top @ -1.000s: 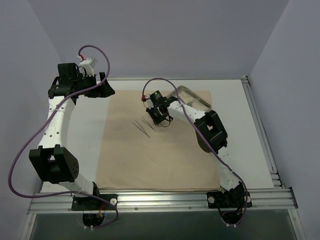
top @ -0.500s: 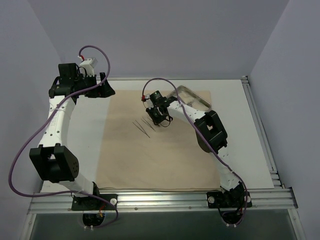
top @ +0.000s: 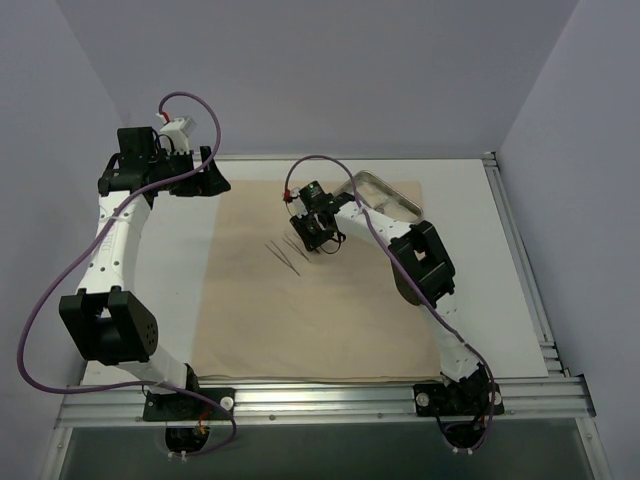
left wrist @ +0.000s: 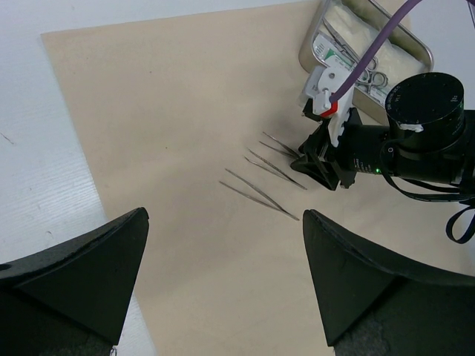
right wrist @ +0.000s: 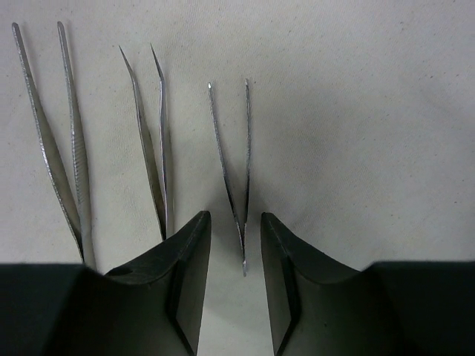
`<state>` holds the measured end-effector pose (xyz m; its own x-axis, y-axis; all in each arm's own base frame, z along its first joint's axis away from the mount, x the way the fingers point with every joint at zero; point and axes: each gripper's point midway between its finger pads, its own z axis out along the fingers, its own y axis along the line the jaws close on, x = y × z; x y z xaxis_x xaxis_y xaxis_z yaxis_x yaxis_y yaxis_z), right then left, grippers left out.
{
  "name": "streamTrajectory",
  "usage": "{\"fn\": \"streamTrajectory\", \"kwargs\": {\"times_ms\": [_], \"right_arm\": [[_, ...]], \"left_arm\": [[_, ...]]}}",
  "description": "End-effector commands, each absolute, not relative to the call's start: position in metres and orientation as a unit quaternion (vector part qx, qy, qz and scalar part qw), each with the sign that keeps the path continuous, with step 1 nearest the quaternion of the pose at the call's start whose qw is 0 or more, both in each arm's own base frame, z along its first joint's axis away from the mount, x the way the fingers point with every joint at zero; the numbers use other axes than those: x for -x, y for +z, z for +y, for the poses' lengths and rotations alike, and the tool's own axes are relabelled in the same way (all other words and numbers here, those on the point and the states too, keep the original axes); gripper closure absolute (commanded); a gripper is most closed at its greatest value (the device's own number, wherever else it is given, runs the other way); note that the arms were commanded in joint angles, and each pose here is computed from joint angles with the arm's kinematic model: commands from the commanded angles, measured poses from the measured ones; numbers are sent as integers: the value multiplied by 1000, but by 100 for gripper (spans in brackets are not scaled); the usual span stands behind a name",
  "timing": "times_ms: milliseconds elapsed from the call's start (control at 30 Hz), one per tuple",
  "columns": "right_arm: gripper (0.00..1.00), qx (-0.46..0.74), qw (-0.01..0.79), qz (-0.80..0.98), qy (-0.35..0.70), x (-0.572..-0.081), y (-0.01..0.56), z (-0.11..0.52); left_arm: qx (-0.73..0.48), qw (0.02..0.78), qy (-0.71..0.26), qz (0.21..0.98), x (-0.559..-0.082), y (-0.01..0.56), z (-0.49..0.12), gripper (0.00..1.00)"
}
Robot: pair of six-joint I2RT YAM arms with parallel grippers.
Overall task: Open and lay out the surgical kit
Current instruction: Place the medical item in the surgical kit, then pick up the medical item from the container.
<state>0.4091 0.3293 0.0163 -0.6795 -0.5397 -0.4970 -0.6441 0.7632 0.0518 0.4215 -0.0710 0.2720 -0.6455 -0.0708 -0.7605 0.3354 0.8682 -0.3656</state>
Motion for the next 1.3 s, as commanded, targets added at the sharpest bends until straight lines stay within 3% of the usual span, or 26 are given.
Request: {"fn": "streamTrajectory", "kwargs": {"times_ms": [0,367,467,633,800,1267], "right_arm": [[70,314,283,898,124,-418,75,338],[71,273,410,865,96,-461,193,292],[80,240,431,868,57,-488,201,255],[85,205,413,887,17,-536,171,197],[85,199,393,898,15,-553,141,181],[81,226,320,919,38,-550,61,178]], "left_arm": [[-92,426,-250,865,-422,284,-74,6],[-95,424,-238,869,-422,282,-70,6],[-109,421,-216,874,-425,276,-64,6],[-122,408,-175,888,-424,261,-49,6],[-130,393,-142,899,-426,246,-38,6],[-118,332,-120,928,-443,191,-23,6]]}}
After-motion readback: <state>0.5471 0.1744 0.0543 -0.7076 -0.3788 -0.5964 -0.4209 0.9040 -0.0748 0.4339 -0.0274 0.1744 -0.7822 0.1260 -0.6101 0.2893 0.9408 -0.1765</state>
